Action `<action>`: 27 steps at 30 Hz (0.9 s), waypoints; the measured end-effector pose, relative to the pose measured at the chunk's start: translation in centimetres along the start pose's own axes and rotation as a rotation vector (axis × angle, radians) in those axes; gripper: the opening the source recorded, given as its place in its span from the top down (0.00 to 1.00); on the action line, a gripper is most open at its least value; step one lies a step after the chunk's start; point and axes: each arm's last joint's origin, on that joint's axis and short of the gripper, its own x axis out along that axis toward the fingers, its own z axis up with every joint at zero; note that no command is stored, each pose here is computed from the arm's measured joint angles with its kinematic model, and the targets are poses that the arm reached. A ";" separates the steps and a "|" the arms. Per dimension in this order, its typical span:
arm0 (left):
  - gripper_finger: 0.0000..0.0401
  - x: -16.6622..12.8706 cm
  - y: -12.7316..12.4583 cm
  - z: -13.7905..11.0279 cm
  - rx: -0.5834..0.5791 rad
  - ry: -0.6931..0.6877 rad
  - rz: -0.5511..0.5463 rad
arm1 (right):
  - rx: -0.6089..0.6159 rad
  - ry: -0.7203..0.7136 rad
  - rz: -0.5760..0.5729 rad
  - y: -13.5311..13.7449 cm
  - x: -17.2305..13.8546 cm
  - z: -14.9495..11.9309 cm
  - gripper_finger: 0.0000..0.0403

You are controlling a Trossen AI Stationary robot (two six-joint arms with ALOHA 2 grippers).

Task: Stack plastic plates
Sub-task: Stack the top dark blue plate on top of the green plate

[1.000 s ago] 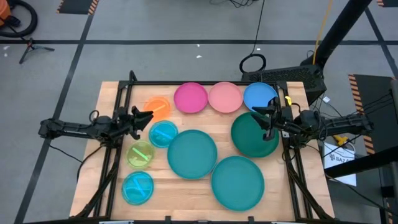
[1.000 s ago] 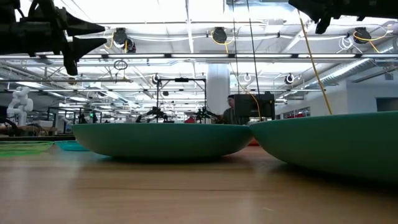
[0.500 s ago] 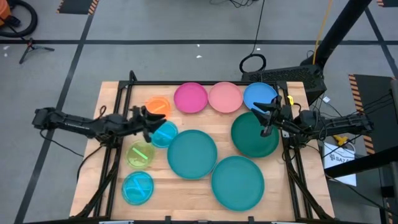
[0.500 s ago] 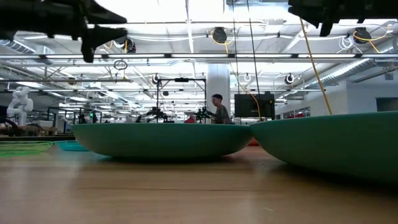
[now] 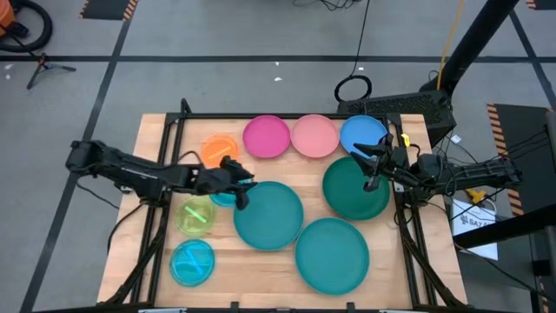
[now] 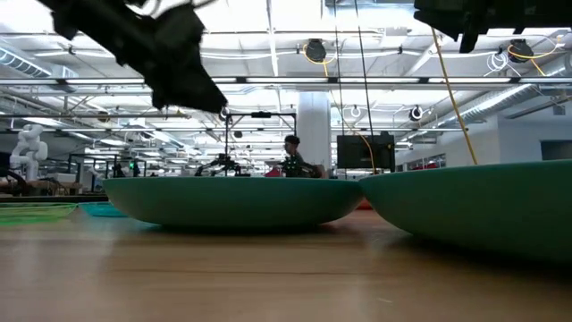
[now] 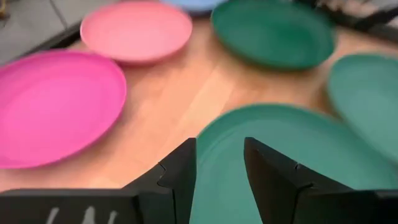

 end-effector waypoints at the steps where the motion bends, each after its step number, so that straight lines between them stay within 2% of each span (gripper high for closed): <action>1: 0.65 0.6 0.0 0.1 0.020 0.028 0.018 | 0.000 0.001 0.000 0.0 0.0 0.0 0.69; 6: 0.65 3.3 0.3 0.4 0.145 0.183 0.087 | -0.001 0.001 0.000 0.0 0.0 0.0 0.69; 10: 0.65 4.8 0.4 -0.2 0.340 0.284 -0.001 | -0.001 0.002 0.001 0.0 0.0 0.0 0.69; 12: 0.65 5.3 0.5 -0.6 0.391 0.312 -0.029 | -0.001 0.002 0.001 0.0 0.0 0.0 0.69; 16: 0.65 5.6 1.5 -0.5 0.392 0.332 -0.013 | -0.004 0.008 0.001 0.0 0.0 -0.1 0.69; 27: 0.65 5.9 2.7 -0.2 0.296 0.348 -0.038 | -0.004 0.008 0.001 0.0 0.0 -0.1 0.69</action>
